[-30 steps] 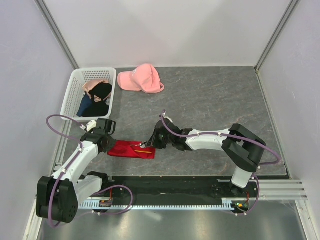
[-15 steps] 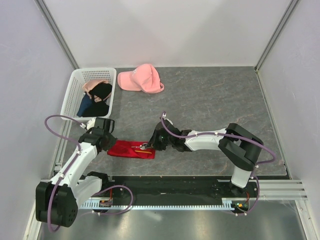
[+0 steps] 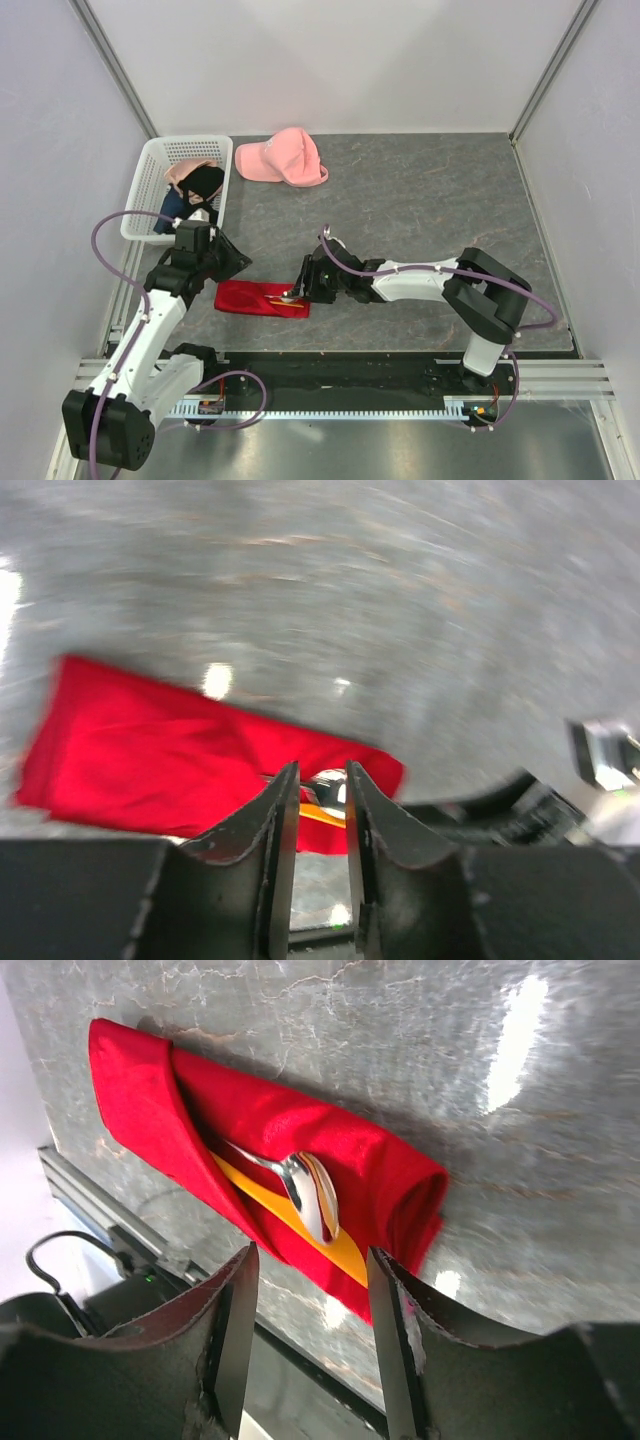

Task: Fold the napkin into a case and place the utensils inside
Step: Insert the spoon into the folded napkin, then reset both arms

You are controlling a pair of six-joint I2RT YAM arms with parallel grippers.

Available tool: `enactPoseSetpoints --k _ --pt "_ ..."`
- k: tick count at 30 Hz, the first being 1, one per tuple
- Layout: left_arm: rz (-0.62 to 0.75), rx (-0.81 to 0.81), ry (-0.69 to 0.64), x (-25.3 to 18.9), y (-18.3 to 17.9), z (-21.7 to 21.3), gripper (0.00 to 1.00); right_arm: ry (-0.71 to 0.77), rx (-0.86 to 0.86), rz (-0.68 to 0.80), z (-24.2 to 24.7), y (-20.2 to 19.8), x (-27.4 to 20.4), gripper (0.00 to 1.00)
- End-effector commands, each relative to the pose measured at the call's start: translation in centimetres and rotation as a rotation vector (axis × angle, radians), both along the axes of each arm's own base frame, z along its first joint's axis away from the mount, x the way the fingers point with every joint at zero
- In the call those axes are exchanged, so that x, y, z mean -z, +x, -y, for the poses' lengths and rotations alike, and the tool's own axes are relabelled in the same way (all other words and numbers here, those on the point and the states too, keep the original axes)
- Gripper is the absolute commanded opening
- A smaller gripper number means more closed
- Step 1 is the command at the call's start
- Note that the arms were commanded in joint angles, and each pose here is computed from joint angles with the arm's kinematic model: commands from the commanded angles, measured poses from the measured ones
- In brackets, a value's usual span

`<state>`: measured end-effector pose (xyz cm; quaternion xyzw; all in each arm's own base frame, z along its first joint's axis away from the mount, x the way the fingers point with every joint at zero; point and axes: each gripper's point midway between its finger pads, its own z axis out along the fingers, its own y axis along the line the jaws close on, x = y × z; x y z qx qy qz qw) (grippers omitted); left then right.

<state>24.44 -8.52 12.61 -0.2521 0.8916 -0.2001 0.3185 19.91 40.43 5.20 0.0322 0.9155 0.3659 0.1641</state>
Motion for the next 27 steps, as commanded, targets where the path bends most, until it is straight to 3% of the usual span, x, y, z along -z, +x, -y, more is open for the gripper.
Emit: enactPoseSetpoints --k 1,6,9,12,13,19,27 --pt "0.2 0.308 -0.088 -4.9 1.0 4.1 0.35 -0.042 -0.033 0.14 1.0 1.0 -4.3 0.55" --pt "0.259 0.519 -0.181 -6.7 -0.5 7.8 0.41 -0.164 -0.035 0.286 4.9 1.7 -7.3 0.57" --pt "0.297 0.639 -0.191 -7.2 -2.4 11.1 0.52 -0.263 -0.032 0.382 8.2 1.9 -8.5 0.59" --pt "0.324 0.705 -0.138 -7.1 -4.2 14.2 0.55 -0.318 -0.003 0.475 11.5 1.9 -9.3 0.7" --pt "0.336 0.699 -0.14 -7.2 -4.4 14.8 0.56 -0.344 0.008 0.474 12.9 1.7 -8.5 0.79" --pt "0.397 0.777 -0.27 -7.7 -7.1 18.1 0.56 -0.276 0.158 0.529 18.3 0.1 -9.6 0.98" --pt "0.46 0.775 -0.375 -7.6 -8.1 18.5 0.57 -0.107 0.232 0.526 19.3 -1.4 -8.1 0.98"
